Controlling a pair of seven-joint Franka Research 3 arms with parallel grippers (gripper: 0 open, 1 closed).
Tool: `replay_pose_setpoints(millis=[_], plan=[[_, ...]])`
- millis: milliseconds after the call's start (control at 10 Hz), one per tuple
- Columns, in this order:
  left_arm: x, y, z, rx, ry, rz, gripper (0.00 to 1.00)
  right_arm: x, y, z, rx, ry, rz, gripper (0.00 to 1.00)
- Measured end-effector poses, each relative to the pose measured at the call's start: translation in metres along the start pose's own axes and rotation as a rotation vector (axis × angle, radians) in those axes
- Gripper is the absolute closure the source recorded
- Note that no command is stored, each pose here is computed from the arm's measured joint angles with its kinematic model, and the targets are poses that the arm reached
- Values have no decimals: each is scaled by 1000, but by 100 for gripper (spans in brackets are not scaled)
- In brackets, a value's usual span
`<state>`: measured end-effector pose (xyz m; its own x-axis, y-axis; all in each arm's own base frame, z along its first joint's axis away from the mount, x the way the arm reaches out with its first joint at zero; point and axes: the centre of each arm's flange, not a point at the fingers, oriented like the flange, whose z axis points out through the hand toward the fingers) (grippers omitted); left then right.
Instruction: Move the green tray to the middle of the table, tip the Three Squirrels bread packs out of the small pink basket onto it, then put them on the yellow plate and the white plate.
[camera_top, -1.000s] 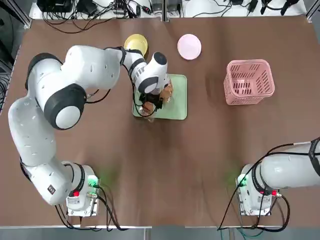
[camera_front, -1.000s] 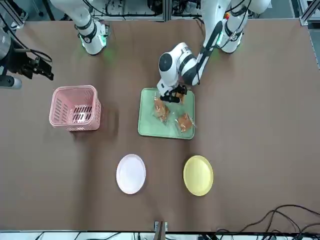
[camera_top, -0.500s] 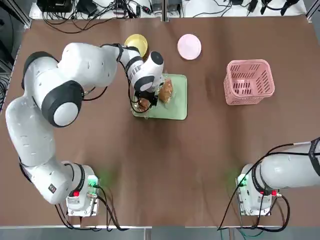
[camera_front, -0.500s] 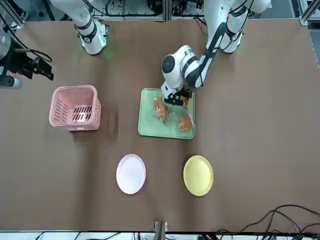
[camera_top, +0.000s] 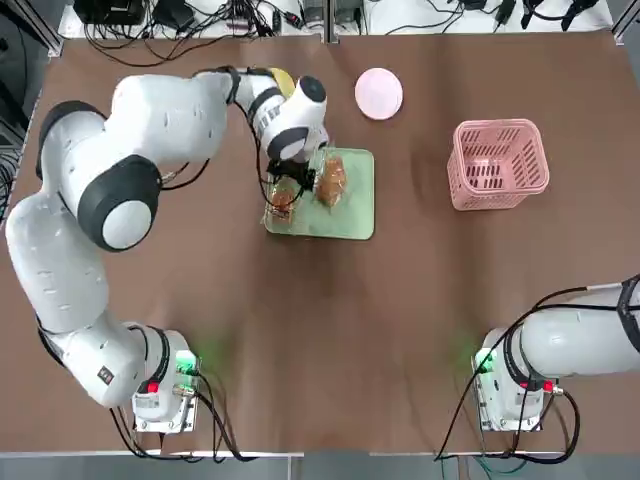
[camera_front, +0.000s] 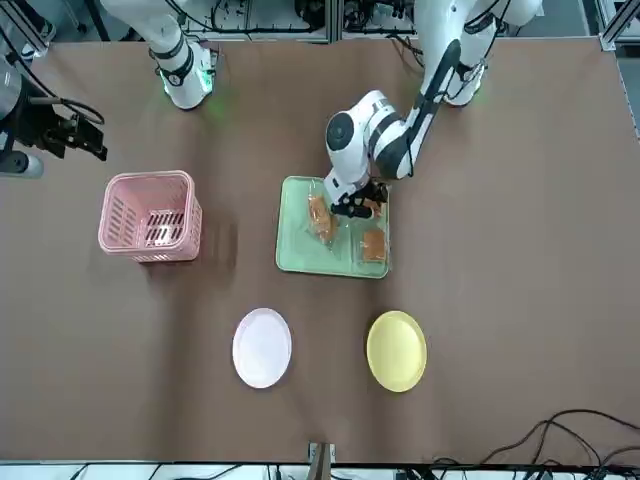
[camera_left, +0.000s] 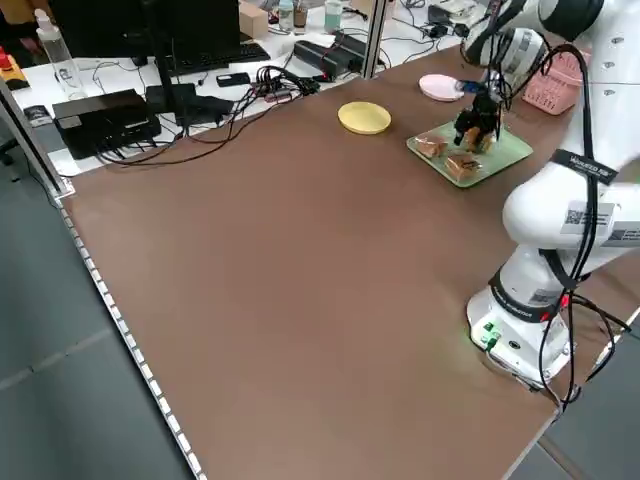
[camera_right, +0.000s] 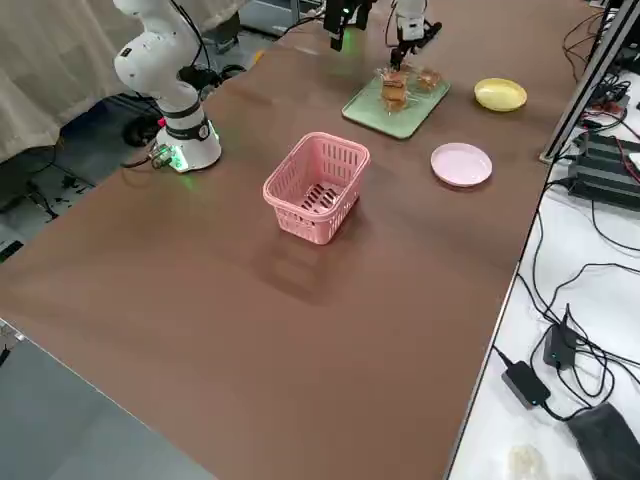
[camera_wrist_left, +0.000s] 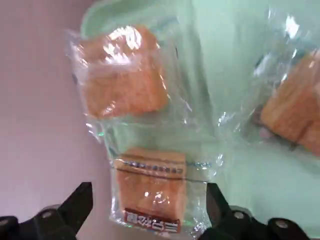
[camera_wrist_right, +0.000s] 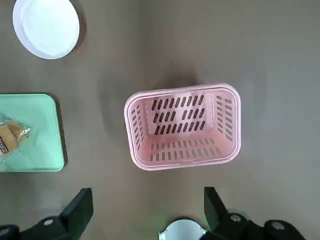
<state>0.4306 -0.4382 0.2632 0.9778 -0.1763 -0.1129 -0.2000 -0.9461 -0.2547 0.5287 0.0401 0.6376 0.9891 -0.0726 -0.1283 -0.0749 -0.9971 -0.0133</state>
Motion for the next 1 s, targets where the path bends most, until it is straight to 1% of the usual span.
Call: replay_pose_setpoints(millis=[300, 500, 700, 1000], plan=[[35, -9, -71, -109, 52, -97, 0, 0, 0, 0, 0, -2, 0, 1], [57, -9, -92, -173, 66, -238, 0, 0, 0, 0, 0, -2, 0, 1], [61, 23, -84, -202, 59, -360, 0, 0, 0, 0, 0, -3, 1, 1], [52, 70, -52, -230, 50, -444, 0, 0, 1, 0, -1, -5, 2, 1]])
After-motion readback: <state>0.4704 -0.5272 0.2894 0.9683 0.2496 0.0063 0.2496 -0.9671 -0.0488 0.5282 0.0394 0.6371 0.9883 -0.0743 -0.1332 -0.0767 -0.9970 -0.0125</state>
